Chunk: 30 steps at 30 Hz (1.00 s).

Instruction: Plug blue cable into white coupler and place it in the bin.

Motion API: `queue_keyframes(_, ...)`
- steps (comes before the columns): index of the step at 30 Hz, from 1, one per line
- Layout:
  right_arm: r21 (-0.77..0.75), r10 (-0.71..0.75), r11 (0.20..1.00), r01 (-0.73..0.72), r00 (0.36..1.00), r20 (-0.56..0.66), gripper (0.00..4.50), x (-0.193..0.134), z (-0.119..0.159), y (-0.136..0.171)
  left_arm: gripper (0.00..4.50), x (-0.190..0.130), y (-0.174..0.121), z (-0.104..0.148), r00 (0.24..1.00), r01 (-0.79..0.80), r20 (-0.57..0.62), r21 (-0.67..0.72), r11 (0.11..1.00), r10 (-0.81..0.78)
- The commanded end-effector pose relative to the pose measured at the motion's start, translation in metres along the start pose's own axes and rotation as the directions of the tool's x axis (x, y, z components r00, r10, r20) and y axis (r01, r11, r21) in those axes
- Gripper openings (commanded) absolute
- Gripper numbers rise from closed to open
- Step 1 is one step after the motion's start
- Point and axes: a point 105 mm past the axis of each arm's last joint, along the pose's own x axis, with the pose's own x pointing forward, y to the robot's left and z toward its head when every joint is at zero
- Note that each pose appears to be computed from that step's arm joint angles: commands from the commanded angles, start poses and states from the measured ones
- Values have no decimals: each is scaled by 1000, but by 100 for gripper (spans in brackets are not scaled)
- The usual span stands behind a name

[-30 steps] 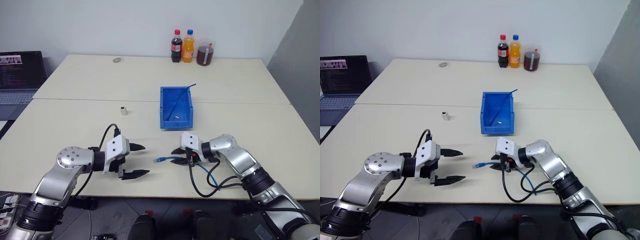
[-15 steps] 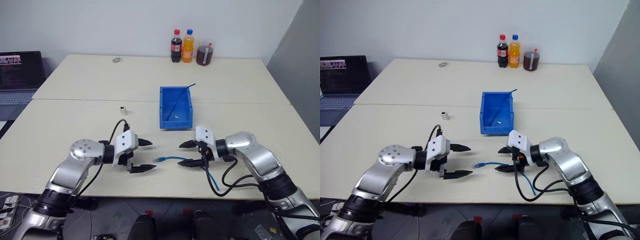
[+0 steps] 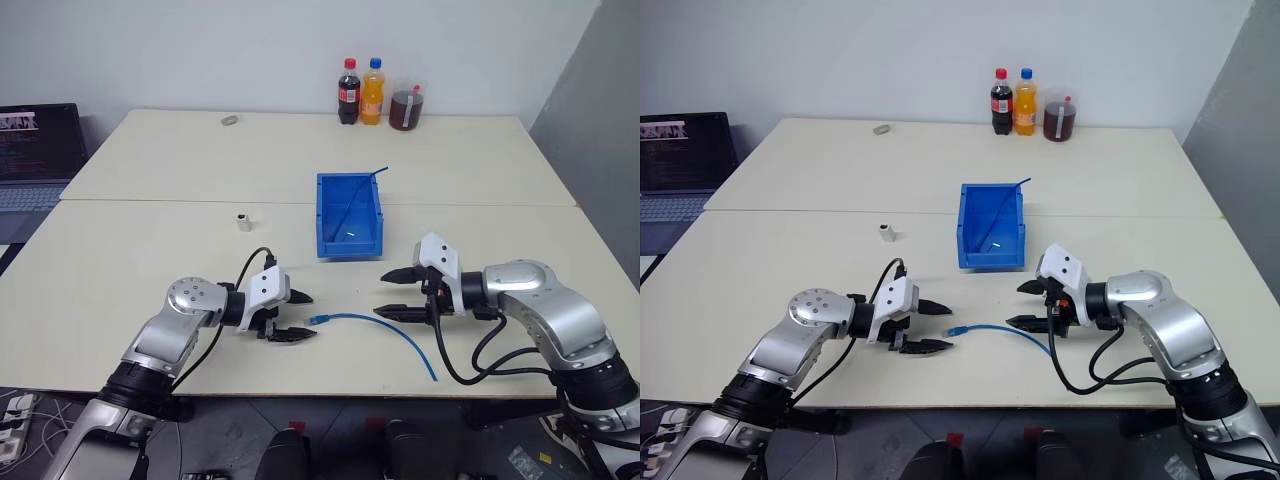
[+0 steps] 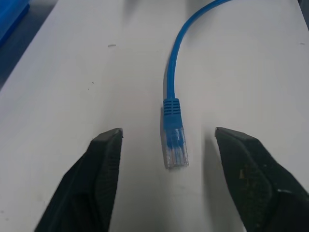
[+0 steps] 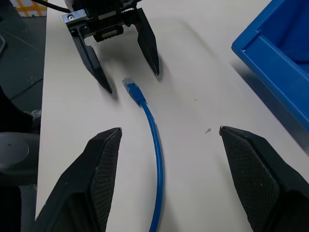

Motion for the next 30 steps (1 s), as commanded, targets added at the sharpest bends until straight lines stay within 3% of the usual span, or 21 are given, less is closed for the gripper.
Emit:
queue_keyframes(1, -27, -31, 999, 32, 999, 40, 345, -8, 12, -1, 227, -1, -6, 4, 999, 48, -5, 24, 999, -48)
queue_keyframes(5, -18, -45, 999, 46, 998, 52, 345, -8, 13, -3, 135, -2, -20, -4, 995, 91, -33, 11, 996, -91)
queue_keyframes(10, -18, -48, 999, 49, 997, 57, 345, -6, 15, -4, 24, -5, -15, -8, 996, 65, -53, 9, 998, -65)
queue_keyframes(14, -24, -49, 998, 50, 997, 64, 345, -6, 17, -5, 24, -9, -5, 0, 999, 25, -30, 1, 1000, -25)
queue_keyframes(21, 104, -80, 993, 58, 972, 221, 345, -16, 52, -3, 24, -17, 27, 58, 973, -53, 192, -354, 934, 128)
queue_keyframes(25, 283, -72, 959, -33, 933, 353, 345, -16, 69, 5, 24, -17, 25, 80, 938, 58, 313, -561, 826, 147)
queue_keyframes(30, 457, -119, 886, -72, 920, 375, 345, -3, 58, 3, 24, -17, 12, 109, 886, 242, 453, -633, 736, 98)
